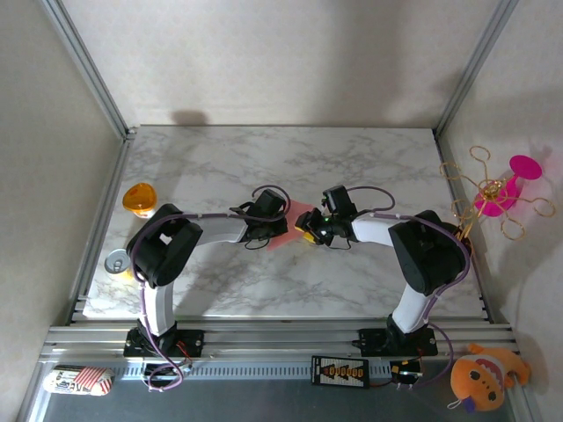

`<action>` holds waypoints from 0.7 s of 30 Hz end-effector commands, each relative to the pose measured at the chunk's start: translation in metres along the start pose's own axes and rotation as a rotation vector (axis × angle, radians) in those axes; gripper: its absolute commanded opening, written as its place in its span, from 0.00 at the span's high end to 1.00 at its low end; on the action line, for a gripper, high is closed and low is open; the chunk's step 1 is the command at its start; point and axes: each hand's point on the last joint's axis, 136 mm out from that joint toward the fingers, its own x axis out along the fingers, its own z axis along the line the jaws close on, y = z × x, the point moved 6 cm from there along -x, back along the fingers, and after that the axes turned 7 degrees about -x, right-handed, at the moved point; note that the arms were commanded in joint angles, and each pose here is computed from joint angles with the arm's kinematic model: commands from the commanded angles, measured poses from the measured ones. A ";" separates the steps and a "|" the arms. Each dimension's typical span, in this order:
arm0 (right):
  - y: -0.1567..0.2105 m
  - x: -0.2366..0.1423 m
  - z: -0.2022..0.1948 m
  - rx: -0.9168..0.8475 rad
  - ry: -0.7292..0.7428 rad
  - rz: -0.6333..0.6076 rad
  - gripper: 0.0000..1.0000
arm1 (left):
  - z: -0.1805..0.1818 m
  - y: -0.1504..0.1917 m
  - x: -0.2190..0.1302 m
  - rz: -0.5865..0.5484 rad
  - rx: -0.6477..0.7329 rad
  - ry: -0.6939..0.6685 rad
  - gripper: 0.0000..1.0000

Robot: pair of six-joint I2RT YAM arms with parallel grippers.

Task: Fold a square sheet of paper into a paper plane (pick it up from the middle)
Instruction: Fold the wing for the fifth time at the center of the table.

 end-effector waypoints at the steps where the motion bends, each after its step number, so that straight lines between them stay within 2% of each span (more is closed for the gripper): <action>1: -0.002 0.003 0.012 -0.014 -0.059 0.007 0.60 | 0.025 0.007 0.004 0.030 -0.021 -0.082 0.91; 15: -0.003 0.007 -0.004 0.121 -0.065 -0.024 0.68 | 0.027 0.007 0.003 0.057 -0.072 -0.011 0.89; 21: -0.009 0.012 -0.005 0.106 -0.107 -0.043 0.72 | 0.028 0.007 0.003 0.060 -0.070 -0.008 0.89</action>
